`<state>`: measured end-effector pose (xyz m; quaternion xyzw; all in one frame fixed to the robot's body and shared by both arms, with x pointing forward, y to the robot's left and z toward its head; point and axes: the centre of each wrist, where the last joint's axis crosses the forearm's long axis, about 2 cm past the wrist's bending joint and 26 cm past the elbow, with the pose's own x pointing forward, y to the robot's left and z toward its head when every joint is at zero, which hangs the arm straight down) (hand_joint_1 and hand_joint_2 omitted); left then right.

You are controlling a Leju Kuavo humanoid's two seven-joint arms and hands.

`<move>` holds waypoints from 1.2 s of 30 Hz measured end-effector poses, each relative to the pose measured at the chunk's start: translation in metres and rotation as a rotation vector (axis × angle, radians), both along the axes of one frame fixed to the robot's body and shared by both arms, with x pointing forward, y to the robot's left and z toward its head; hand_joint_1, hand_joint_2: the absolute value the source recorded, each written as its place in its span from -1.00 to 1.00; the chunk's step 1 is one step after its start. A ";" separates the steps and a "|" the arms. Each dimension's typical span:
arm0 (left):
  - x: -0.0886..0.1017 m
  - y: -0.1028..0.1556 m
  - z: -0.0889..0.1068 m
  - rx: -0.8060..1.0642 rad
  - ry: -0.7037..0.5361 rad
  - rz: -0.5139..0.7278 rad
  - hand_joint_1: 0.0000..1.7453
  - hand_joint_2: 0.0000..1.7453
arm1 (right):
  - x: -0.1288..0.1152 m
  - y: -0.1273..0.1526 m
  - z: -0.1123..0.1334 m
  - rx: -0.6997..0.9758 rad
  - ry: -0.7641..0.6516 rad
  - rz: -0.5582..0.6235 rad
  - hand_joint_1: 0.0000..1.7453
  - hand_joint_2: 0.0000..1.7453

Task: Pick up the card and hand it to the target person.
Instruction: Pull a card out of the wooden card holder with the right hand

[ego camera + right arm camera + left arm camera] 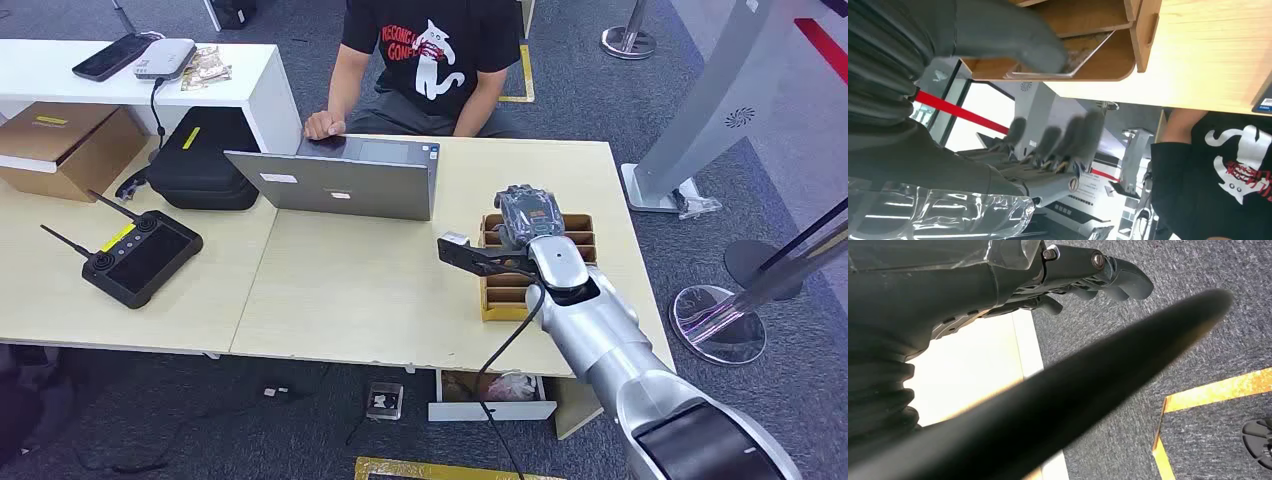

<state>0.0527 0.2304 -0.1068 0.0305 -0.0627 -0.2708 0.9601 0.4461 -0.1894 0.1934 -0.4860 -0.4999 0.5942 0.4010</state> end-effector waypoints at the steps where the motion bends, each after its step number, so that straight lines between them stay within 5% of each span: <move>1: 0.000 0.000 0.000 0.000 0.000 0.000 -1.00 1.00 | 0.000 0.000 0.000 0.000 0.000 0.000 0.68 1.00; 24: 0.000 0.000 0.000 -0.008 -0.006 0.007 -1.00 1.00 | 0.000 0.004 0.006 0.058 -0.045 0.014 0.86 1.00; 36: 0.000 0.000 0.000 -0.011 -0.006 0.004 -1.00 1.00 | 0.002 0.014 0.035 0.144 -0.178 0.060 0.92 1.00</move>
